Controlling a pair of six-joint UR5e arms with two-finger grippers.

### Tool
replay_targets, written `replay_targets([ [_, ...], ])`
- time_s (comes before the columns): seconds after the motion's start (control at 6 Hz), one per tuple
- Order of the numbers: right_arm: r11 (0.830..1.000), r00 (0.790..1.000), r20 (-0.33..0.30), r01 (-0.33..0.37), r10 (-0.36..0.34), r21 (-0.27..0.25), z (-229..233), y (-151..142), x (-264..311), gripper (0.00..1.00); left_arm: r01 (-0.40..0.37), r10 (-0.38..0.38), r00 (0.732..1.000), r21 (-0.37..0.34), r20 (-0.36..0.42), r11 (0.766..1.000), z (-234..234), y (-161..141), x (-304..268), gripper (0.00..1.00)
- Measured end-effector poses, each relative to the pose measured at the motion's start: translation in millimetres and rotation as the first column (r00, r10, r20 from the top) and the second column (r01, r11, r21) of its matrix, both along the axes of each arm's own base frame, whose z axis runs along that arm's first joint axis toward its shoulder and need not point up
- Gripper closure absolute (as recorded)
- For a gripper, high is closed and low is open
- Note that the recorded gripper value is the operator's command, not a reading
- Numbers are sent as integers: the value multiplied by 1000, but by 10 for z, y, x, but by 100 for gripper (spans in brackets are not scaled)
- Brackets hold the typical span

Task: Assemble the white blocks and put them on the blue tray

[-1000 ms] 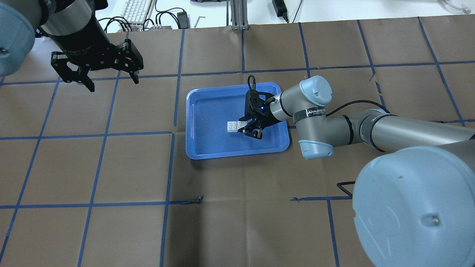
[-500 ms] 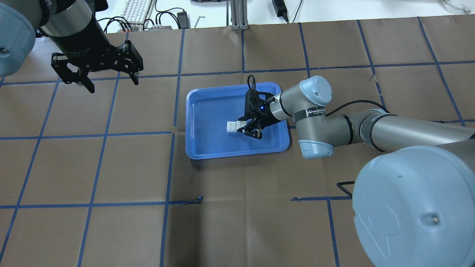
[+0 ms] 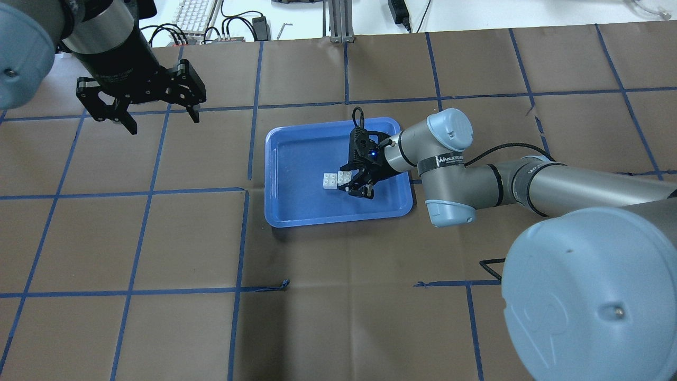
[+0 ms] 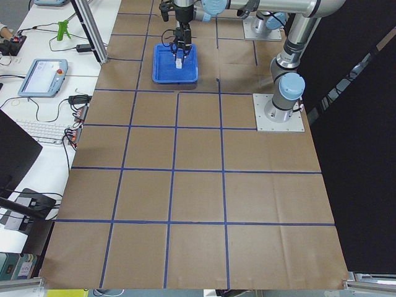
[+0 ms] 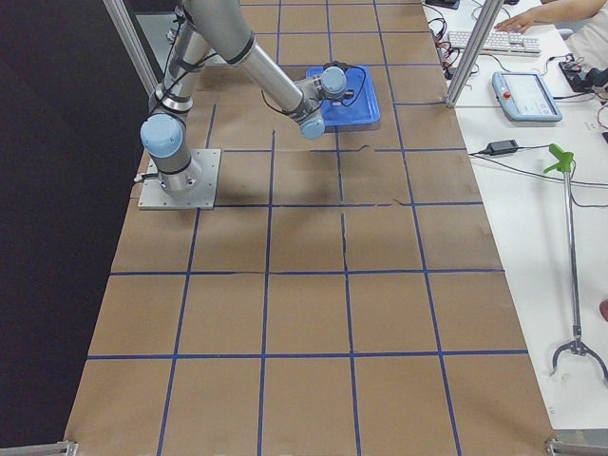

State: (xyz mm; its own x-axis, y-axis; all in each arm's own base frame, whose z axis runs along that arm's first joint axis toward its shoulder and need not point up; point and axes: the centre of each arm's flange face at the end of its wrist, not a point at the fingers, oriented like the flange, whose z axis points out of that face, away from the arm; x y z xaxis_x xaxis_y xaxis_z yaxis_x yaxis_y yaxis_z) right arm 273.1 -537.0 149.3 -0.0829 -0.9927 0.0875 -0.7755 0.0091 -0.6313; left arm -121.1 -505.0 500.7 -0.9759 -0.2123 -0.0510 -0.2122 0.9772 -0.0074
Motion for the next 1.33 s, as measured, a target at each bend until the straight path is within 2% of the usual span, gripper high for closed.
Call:
replay_targets([
  [0.17, 1000, 1000, 1, 0, 0, 1, -12, 0, 1, 36, -3, 3, 1000, 0, -25, 1000, -2, -4, -10, 0],
  [0.33, 1000, 1000, 1, 0, 0, 1, -13, 0, 1, 1, -8, 8, 998, 3, -66, 1000, -21, -14, -26, 0],
  [0.5, 1000, 1000, 2, 2, -2, 2, -11, -5, 0, 0, -12, 13, 995, 9, -102, 1000, -54, -20, -42, 0],
  [0.83, 999, 999, -4, 40, -40, 5, 87, -48, -34, 0, -14, 15, 992, 12, -127, 1000, -67, -27, -54, 0],
  [1.17, 989, 988, -63, 144, -145, -12, 397, -97, -158, 0, -14, 15, 992, 11, -129, 1000, -67, -38, -53, 0],
  [1.33, 980, 973, -112, 199, -200, -14, 584, -113, -232, 0, -13, 14, 992, 10, -129, 1000, -65, -42, -52, 0],
])
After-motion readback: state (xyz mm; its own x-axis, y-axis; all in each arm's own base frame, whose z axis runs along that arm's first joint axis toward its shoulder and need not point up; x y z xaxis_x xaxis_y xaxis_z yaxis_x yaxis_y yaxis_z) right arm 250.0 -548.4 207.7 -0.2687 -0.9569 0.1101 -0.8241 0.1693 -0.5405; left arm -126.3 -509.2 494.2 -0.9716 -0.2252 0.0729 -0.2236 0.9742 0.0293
